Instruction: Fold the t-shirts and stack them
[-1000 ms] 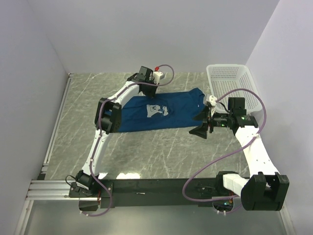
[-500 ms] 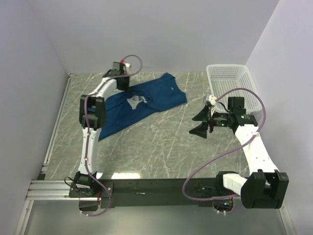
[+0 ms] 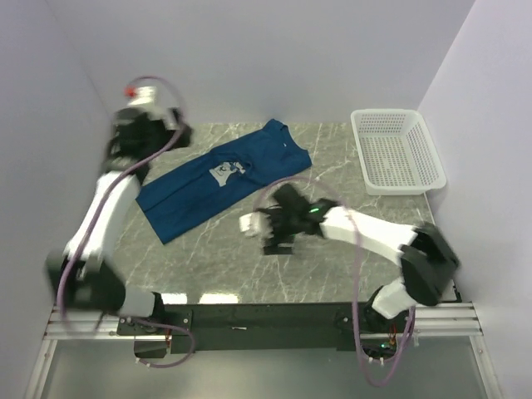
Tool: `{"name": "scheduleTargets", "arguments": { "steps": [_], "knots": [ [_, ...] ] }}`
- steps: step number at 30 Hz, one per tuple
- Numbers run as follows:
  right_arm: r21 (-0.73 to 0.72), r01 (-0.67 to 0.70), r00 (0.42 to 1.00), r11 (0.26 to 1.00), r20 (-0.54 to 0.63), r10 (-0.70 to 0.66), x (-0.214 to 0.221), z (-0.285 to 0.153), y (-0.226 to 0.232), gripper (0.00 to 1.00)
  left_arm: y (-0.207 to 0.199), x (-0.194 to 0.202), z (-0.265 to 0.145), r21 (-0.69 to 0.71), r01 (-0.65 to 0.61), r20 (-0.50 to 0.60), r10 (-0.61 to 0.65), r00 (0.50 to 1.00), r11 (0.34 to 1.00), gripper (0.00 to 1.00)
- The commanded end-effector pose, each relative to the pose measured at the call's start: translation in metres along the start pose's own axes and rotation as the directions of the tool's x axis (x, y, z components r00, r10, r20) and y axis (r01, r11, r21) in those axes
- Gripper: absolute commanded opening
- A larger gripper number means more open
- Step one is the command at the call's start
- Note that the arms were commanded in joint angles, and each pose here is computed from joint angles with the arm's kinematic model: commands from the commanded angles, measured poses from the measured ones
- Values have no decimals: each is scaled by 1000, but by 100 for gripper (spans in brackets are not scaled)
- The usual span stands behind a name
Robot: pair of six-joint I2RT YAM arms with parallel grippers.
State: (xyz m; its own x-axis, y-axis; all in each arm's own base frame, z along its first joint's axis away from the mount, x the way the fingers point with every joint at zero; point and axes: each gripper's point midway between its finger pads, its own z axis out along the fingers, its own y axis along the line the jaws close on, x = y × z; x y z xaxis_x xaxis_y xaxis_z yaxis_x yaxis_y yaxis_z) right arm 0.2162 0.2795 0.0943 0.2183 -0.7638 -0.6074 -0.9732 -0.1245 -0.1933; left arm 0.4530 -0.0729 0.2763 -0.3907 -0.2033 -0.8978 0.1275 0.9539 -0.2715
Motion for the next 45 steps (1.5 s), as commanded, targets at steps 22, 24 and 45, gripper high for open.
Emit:
{"name": "scheduleTargets", "arguments": {
  "steps": [22,24,45],
  "knots": [
    [449,332,942,830,-209,-263,-138,225,-116,57,41,49,-249,-258,320,262,-253,932,912,99],
    [429,332,940,840,-221,-259,-129,229,-113,45,40,49,-248,-256,320,259,-254,932,912,99],
    [-155,387,883,909,-221,-414,19,74,69,0,6,81,-198,-35,337,23,-336,942,941,99]
  ]
}}
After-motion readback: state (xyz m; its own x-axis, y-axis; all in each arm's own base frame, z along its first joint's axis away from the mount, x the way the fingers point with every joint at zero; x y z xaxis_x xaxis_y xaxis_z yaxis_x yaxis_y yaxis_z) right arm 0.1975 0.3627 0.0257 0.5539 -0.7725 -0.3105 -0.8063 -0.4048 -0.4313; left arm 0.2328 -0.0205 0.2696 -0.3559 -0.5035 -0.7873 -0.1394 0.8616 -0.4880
